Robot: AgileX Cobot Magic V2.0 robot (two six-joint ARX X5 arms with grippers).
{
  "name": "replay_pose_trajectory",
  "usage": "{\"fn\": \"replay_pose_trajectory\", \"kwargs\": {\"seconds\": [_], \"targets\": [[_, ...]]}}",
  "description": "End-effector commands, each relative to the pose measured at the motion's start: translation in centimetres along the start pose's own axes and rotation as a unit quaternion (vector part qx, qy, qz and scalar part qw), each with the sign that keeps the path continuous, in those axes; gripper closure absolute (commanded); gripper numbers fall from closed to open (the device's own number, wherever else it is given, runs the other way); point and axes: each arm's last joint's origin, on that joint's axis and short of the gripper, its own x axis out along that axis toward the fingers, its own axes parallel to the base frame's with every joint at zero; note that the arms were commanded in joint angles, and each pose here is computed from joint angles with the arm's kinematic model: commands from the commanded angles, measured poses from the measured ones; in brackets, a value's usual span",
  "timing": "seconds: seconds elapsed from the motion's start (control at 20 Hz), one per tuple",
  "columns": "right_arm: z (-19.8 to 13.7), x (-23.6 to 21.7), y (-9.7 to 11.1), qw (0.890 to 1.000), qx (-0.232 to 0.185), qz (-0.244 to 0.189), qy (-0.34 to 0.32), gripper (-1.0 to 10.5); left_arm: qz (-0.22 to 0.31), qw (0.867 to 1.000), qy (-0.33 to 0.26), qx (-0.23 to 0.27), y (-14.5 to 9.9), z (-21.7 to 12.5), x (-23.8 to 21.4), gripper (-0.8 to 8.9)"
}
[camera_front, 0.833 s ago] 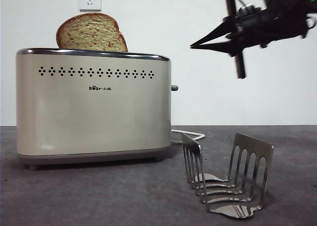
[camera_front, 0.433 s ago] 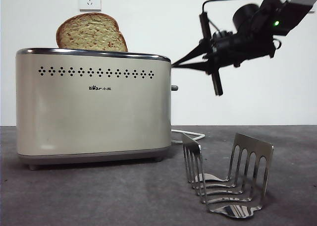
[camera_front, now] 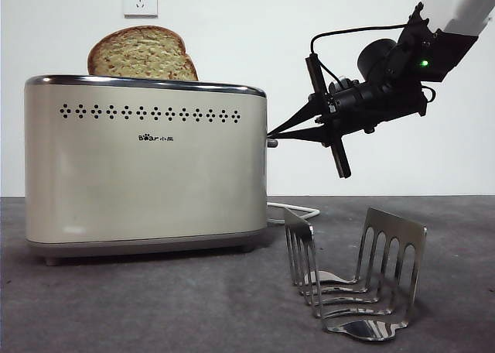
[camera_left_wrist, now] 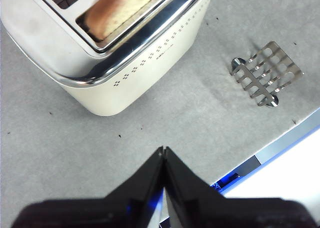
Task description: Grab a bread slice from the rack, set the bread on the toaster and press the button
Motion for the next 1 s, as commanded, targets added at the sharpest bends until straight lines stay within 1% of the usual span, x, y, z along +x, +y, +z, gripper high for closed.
{"fn": "replay_pose_trajectory", "kwargs": {"seconds": [0.05, 0.2, 0.45, 0.75, 1.0], "targets": [[-0.35, 0.49, -1.45, 1.0, 0.002, -0.021, 0.006, 9.5, 0.001, 1.0, 0.0, -0.006, 0.05, -0.05, 0.06, 8.17], [-0.7, 0.45, -1.74, 0.999, 0.009, -0.03, 0.015, 9.5, 0.001, 1.0, -0.001, -0.006, 0.05, -0.06, 0.05, 8.18], [-1.2, 0.82, -1.89, 0.999, 0.007, -0.046, 0.024, 9.5, 0.001, 1.0, 0.0, -0.006, 0.05, -0.02, 0.11, 8.18], [-1.16, 0.89, -2.0, 0.998, 0.004, -0.07, 0.009, 9.5, 0.001, 1.0, 0.0, -0.006, 0.05, -0.03, 0.11, 8.18], [-1.22, 0.95, -2.06, 0.997, 0.007, -0.07, 0.011, 9.5, 0.001, 1.0, 0.0, -0.006, 0.05, -0.02, 0.12, 8.18]]}}
